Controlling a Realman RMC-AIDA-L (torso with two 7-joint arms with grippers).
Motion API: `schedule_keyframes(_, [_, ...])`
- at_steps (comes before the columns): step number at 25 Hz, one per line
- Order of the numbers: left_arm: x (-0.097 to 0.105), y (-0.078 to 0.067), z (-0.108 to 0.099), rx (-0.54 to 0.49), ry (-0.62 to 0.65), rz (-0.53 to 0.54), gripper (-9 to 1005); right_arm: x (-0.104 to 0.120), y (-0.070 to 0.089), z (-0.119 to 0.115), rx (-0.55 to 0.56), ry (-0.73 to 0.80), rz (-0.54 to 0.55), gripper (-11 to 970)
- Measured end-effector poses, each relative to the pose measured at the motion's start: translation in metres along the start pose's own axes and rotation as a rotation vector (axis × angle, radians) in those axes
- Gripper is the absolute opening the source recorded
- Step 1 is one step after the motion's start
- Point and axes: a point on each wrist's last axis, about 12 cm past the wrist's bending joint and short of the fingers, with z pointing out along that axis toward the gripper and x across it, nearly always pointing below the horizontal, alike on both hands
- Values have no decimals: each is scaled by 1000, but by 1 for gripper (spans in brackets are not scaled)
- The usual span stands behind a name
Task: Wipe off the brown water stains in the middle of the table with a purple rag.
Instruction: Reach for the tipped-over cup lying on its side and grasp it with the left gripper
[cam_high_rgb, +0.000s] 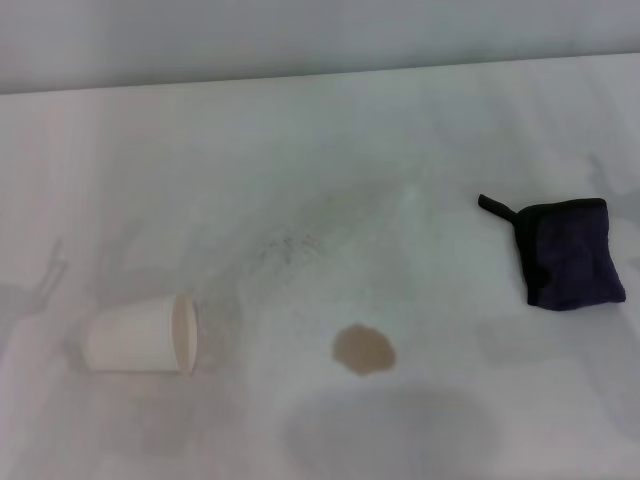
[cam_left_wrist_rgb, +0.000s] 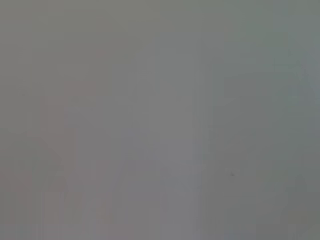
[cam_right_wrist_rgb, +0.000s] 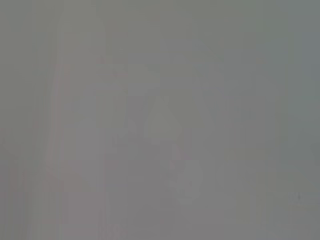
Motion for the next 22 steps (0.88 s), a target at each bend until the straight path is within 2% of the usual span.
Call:
schedule_keyframes(14, [0, -2, 0, 7, 2, -44, 878, -2, -2, 1, -1, -7, -12, 855])
schedule_keyframes(22, [4, 2, 6, 48, 50, -217, 878, 0, -2, -2, 3, -1, -5, 854])
